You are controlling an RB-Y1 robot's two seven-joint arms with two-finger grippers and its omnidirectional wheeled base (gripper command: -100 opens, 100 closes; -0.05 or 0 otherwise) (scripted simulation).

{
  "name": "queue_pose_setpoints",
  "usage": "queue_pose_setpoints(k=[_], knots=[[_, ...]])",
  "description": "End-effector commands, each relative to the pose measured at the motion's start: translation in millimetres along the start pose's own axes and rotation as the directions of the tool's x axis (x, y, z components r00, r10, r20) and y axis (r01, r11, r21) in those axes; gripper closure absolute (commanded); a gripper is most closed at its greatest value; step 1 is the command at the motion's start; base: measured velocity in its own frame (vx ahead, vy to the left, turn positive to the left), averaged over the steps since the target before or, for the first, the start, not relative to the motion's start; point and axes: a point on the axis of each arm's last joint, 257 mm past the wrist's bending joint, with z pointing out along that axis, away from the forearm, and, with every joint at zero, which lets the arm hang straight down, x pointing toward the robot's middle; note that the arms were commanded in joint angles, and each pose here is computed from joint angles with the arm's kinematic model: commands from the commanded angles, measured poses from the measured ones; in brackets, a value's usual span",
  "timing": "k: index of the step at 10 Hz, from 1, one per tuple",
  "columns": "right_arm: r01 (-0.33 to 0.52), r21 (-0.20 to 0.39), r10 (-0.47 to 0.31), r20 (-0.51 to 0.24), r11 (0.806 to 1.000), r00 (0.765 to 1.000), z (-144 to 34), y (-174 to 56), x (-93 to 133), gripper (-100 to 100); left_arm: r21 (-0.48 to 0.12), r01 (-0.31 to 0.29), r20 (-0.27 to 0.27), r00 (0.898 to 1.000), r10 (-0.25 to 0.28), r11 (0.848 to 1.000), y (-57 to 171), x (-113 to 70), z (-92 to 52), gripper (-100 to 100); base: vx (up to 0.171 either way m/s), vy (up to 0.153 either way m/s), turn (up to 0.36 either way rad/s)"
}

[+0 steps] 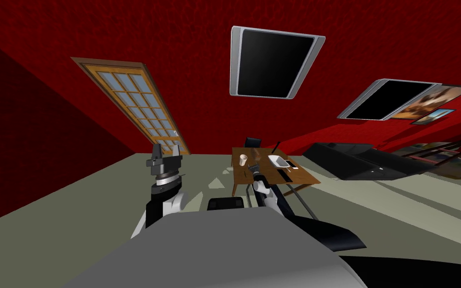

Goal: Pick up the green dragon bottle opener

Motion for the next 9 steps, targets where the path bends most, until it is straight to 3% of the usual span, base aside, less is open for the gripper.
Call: queue_pose_setpoints(k=[1,5,6,9], knots=[[-0.024,0.02,0.024,0.031,1.0,0.999,2.5,-9.0,-13.9,-100,0.0,0.0,0.0,1.0,0.0,1.0,0.0,0.0,0.0,0,0.011,-0.003,-0.008],[-0.162,0.085,0.148,0.154,0.983,0.977,4.3,-46.8,-53.2,-100,0.0,0.0,0.0,1.0,0.0,1.0,0.0,0.0,0.0,0,0.014,-0.006,-0.019],[-0.162,0.085,0.148,0.154,0.983,0.977,4.3,-46.8,-53.2,-100,0.0,0.0,0.0,1.0,0.0,1.0,0.0,0.0,0.0,0,0.017,-0.008,-0.005],[-0.293,0.124,0.252,0.27,0.948,0.929,-1.3,-86.5,-82.9,-100,0.0,0.0,0.0,1.0,0.0,1.0,0.0,0.0,0.0,0,0.016,-0.016,-0.025]])
